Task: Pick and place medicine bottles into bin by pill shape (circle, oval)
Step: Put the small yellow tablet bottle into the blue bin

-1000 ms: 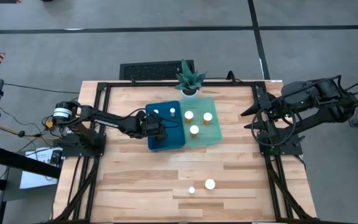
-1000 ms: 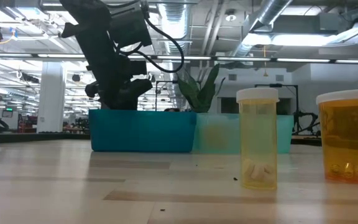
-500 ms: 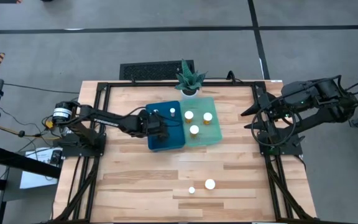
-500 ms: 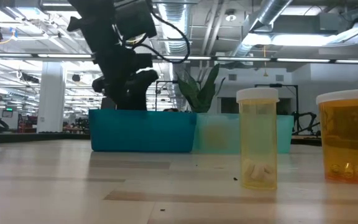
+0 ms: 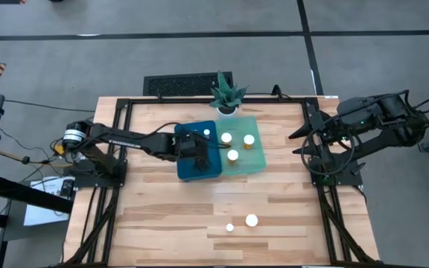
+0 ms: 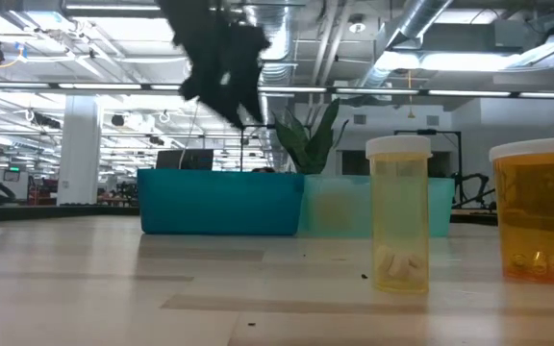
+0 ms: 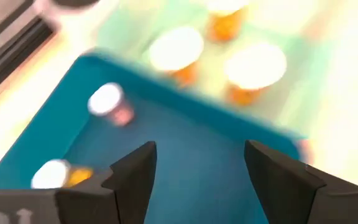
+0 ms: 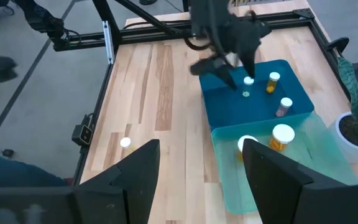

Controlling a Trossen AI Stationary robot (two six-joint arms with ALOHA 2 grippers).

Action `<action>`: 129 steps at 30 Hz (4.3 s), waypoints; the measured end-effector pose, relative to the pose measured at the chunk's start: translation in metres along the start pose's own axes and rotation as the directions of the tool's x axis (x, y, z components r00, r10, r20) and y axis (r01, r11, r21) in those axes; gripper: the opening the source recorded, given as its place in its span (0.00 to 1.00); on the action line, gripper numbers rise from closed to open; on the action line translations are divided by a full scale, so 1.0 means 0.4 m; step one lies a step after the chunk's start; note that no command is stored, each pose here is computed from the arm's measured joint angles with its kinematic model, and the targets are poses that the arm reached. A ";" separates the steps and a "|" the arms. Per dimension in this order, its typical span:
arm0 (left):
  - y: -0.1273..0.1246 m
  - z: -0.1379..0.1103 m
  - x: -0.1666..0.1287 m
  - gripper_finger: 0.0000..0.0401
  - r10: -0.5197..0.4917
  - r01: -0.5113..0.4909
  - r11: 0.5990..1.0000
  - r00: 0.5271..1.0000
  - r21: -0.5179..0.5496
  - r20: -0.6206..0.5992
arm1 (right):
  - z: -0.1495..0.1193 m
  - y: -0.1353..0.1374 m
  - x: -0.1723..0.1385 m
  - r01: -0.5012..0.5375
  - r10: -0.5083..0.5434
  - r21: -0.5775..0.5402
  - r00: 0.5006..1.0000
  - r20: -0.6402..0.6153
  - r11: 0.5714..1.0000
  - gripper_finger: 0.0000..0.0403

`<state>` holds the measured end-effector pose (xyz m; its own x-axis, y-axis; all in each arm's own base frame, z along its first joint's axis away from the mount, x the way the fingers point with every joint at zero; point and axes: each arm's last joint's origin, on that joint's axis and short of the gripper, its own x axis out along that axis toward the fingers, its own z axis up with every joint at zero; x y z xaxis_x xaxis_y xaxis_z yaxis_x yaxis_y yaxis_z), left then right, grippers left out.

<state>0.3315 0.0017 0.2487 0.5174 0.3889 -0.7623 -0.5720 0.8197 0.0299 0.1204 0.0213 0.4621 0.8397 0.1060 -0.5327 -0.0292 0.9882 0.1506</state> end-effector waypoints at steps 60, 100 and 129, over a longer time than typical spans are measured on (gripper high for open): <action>-0.596 -0.290 0.019 0.58 -0.386 0.352 0.897 0.919 0.268 0.086 | 0.001 0.001 0.002 -0.001 0.001 0.008 1.000 0.002 1.000 0.59; -0.487 -0.061 -0.110 0.29 -0.171 0.151 0.968 0.981 0.202 0.088 | 0.000 0.000 0.002 0.000 0.000 -0.003 1.000 -0.002 1.000 0.59; -0.053 0.013 -0.135 0.29 -0.013 0.006 1.000 0.944 0.024 0.330 | -0.260 -0.115 0.080 0.233 -0.273 0.163 0.914 0.299 0.959 0.59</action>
<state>0.3189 -0.0343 0.2928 0.7060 0.4947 -0.5067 -0.5534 0.8319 0.0412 0.0922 -0.0092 0.3516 0.9378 -0.2060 -0.2795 0.2560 0.9541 0.1557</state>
